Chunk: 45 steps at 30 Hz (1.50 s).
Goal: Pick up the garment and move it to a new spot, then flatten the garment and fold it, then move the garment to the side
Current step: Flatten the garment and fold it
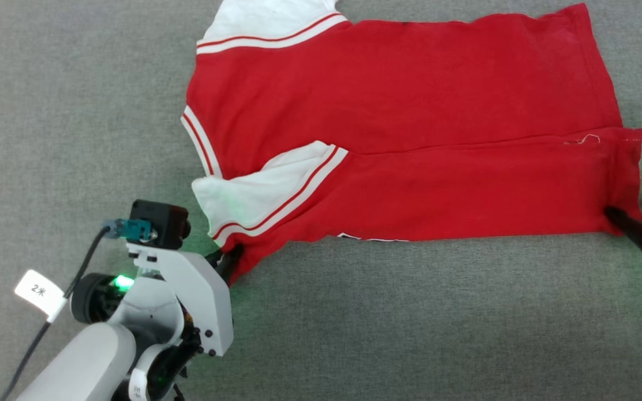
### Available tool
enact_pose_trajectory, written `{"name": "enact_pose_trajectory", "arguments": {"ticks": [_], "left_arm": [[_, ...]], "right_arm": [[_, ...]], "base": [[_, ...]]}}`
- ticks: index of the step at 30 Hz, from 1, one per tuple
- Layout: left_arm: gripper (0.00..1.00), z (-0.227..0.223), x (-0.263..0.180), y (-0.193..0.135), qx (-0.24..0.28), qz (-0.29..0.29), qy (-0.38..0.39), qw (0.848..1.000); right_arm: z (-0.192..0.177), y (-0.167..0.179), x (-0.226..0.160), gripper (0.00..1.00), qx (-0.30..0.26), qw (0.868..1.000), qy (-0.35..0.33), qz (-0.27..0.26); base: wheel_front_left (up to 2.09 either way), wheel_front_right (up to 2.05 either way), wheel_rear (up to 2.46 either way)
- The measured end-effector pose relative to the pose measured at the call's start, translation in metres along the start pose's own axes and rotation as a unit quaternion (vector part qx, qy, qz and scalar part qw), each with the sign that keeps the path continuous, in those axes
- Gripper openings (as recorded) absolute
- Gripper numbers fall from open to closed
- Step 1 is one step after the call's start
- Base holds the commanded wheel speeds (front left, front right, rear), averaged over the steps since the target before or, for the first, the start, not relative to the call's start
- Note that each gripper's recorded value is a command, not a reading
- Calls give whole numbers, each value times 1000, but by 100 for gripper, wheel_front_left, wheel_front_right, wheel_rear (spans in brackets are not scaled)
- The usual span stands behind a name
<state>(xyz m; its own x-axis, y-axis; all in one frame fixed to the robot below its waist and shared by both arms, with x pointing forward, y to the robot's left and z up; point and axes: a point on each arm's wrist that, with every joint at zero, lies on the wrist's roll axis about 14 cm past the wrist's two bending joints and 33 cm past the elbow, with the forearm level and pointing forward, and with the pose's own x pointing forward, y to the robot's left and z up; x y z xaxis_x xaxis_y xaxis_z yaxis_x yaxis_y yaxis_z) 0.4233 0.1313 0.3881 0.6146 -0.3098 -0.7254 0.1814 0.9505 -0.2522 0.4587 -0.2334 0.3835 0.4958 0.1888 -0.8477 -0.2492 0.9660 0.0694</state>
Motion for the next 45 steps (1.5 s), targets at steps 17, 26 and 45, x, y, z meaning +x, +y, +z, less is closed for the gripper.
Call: {"name": "enact_pose_trajectory", "arguments": {"ticks": [17, 26, 45], "left_arm": [[0, -24, -45, -5, -16, 1, -1, 1000], [21, -35, -64, -19, -39, -15, -8, 999], [100, 172, -49, 8, 78, 0, -200, 977]], "right_arm": [[-29, 18, -38, 0, 5, 1000, -3, 11], [-49, 19, -55, 78, 22, 1000, -7, 7], [29, 39, -98, 100, 44, 973, -226, 15]], "base": [[0, 0, 0], [0, 0, 0], [0, 0, 0]]}}
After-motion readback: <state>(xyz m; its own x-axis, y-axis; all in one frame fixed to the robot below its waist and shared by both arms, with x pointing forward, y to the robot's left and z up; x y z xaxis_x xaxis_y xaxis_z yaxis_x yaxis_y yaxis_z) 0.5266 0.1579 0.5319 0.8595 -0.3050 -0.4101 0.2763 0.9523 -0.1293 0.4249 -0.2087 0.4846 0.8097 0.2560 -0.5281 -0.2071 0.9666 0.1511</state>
